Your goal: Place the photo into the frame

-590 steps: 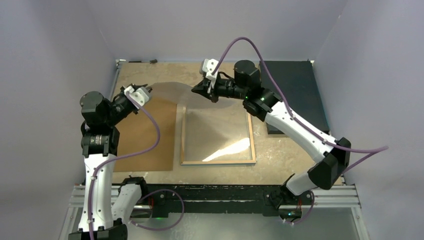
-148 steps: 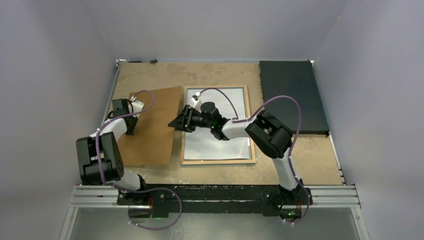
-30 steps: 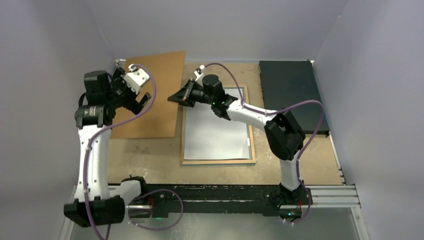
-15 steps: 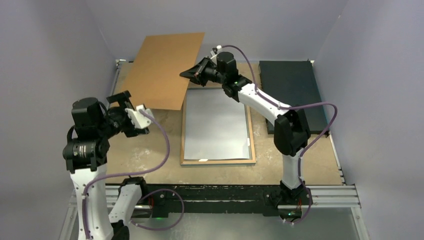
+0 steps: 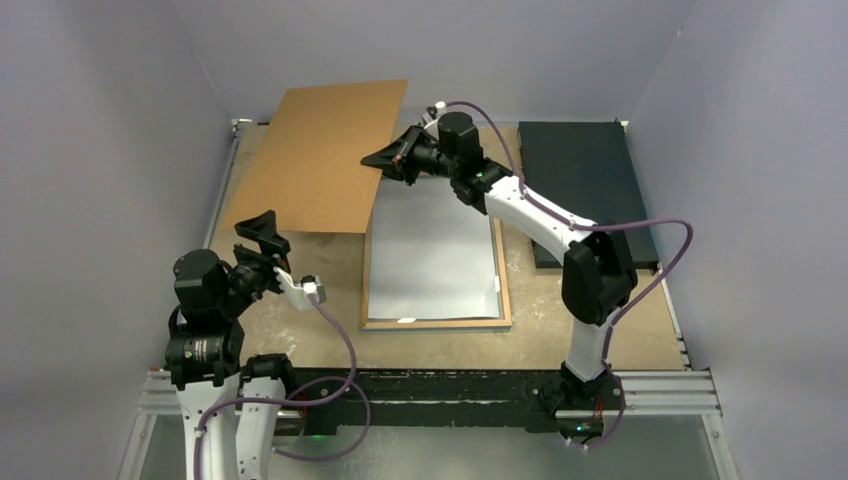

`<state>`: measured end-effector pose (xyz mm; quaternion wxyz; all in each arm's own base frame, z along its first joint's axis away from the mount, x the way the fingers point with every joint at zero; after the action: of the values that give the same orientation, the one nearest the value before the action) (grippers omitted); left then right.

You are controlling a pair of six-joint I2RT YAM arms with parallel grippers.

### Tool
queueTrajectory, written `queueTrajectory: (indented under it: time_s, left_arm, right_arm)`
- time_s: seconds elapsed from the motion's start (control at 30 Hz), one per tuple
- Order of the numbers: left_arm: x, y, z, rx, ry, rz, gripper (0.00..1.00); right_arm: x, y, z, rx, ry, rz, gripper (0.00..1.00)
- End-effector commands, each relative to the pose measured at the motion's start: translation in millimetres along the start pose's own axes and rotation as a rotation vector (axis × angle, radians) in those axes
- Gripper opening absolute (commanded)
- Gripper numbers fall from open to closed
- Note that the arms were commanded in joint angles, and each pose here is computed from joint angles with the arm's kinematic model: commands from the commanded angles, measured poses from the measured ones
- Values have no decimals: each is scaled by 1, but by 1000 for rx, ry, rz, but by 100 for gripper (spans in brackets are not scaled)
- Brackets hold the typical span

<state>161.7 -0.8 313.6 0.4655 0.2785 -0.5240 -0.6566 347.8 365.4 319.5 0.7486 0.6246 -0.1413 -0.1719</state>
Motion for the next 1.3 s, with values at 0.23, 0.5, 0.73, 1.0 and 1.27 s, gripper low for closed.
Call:
queueTrajectory:
  time_s: [0.23,0.5,0.73,1.0,1.27]
  left_arm:
    - [-7,28,-10,89,5,-155,51]
    - [-8,26,-13,97,-4,-166,11]
    - [-6,30,-12,134,-13,-159,0]
    - [3,42,-6,191,-60,-157,0]
    - [14,53,1,143,-115,-160,0]
  right_arm:
    - [-39,42,45,221,128,38,0]
    - [-52,40,59,228,189,75,0]
    - [-60,31,68,219,247,105,0]
    - [-69,25,70,207,367,204,7]
    - [-66,22,69,160,435,421,33]
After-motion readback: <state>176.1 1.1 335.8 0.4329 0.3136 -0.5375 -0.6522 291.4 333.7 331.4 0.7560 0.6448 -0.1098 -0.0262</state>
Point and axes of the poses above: each gripper's point midway between its finger pads, its own z axis back along the fingers, its own y axis along the line the jaws close on, x = y × z, the point moved 7 cm from there along z, back along the fingers, and after that the axes turned 4 degrees about -z, right-handed, at the moved point
